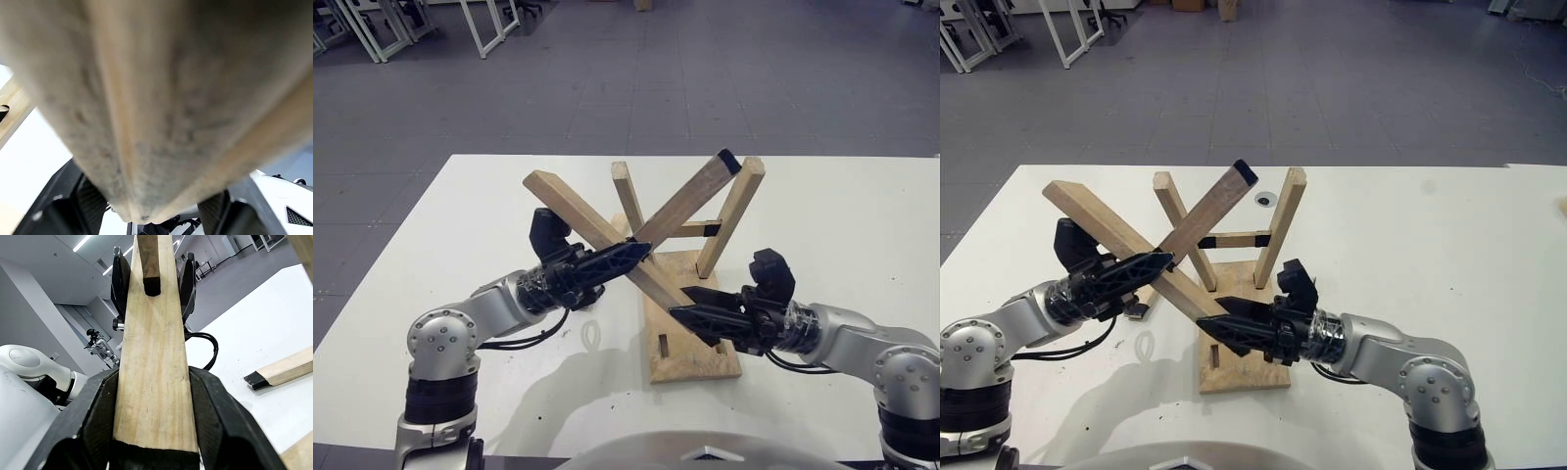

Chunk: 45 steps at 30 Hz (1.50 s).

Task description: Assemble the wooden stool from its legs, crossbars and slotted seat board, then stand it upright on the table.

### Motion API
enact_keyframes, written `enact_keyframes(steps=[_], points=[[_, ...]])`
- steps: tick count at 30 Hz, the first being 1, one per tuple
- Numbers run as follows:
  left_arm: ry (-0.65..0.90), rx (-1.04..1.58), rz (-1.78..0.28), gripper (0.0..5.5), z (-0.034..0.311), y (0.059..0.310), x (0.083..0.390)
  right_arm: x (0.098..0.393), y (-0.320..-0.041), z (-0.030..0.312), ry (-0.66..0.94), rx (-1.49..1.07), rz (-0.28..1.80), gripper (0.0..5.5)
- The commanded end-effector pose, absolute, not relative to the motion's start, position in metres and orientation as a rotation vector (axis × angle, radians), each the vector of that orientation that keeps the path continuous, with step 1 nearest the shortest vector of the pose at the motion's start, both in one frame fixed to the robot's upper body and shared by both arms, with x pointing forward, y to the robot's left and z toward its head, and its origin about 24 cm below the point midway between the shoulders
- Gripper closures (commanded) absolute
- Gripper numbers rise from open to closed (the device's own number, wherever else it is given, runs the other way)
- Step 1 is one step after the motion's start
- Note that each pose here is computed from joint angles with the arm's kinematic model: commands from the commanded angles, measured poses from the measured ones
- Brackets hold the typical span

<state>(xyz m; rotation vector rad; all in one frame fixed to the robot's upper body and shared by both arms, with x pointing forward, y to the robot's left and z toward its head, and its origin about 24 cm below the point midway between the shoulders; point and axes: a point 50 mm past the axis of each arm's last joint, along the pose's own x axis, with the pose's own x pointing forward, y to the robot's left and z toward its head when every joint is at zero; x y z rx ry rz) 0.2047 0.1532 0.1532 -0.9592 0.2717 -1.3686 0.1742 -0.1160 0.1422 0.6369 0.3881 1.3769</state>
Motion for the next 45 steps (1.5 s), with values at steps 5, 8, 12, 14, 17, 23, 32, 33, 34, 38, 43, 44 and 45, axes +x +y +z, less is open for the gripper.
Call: enact_keyframes(steps=[5, 8, 12, 14, 17, 23, 32, 33, 34, 38, 43, 44, 45], points=[[0.073, -0.862, -1.091, 3.45, 0.155, 0.173, 0.238, 0.196, -0.154, 0.151, 0.392, 0.527, 1.21, 1.95], [0.092, -0.712, -1.087, 3.45, 0.157, 0.172, 0.231, 0.201, -0.186, 0.131, 0.528, 0.303, 1.061, 1.76], [0.186, -0.438, -1.192, 3.45, 0.152, 0.165, 0.217, 0.178, -0.206, 0.08, 0.782, -0.158, 1.036, 1.76], [0.18, -0.387, -1.226, 3.45, 0.153, 0.162, 0.214, 0.171, -0.201, 0.07, 0.76, -0.304, 1.098, 1.76], [0.155, -0.358, -1.247, 3.45, 0.155, 0.16, 0.213, 0.166, -0.197, 0.059, 0.703, -0.463, 1.153, 1.76], [0.256, -0.309, -1.296, 3.45, 0.127, 0.159, 0.198, 0.166, -0.198, 0.06, 0.665, -0.492, 1.165, 1.76], [0.271, -0.209, -1.279, 3.45, 0.101, 0.165, 0.195, 0.163, -0.201, 0.07, 0.672, -0.517, 1.226, 1.76], [0.254, -0.203, -1.271, 3.45, 0.1, 0.164, 0.197, 0.163, -0.2, 0.071, 0.671, -0.514, 1.236, 1.76], [0.24, -0.203, -1.267, 3.45, 0.101, 0.163, 0.199, 0.163, -0.2, 0.071, 0.672, -0.512, 1.242, 1.76], [0.26, -0.175, -1.298, 3.45, 0.094, 0.162, 0.199, 0.162, -0.198, 0.072, 0.671, -0.508, 1.254, 1.76], [0.265, -0.016, -1.325, 3.46, 0.083, 0.17, 0.206, 0.161, -0.194, 0.077, 0.662, -0.482, 1.276, 1.76], [0.241, 0.027, -1.339, 3.46, 0.084, 0.169, 0.208, 0.161, -0.193, 0.077, 0.662, -0.481, 1.276, 1.76], [0.22, 0.057, -1.351, 3.46, 0.085, 0.168, 0.21, 0.16, -0.192, 0.076, 0.663, -0.479, 1.276, 1.76]])
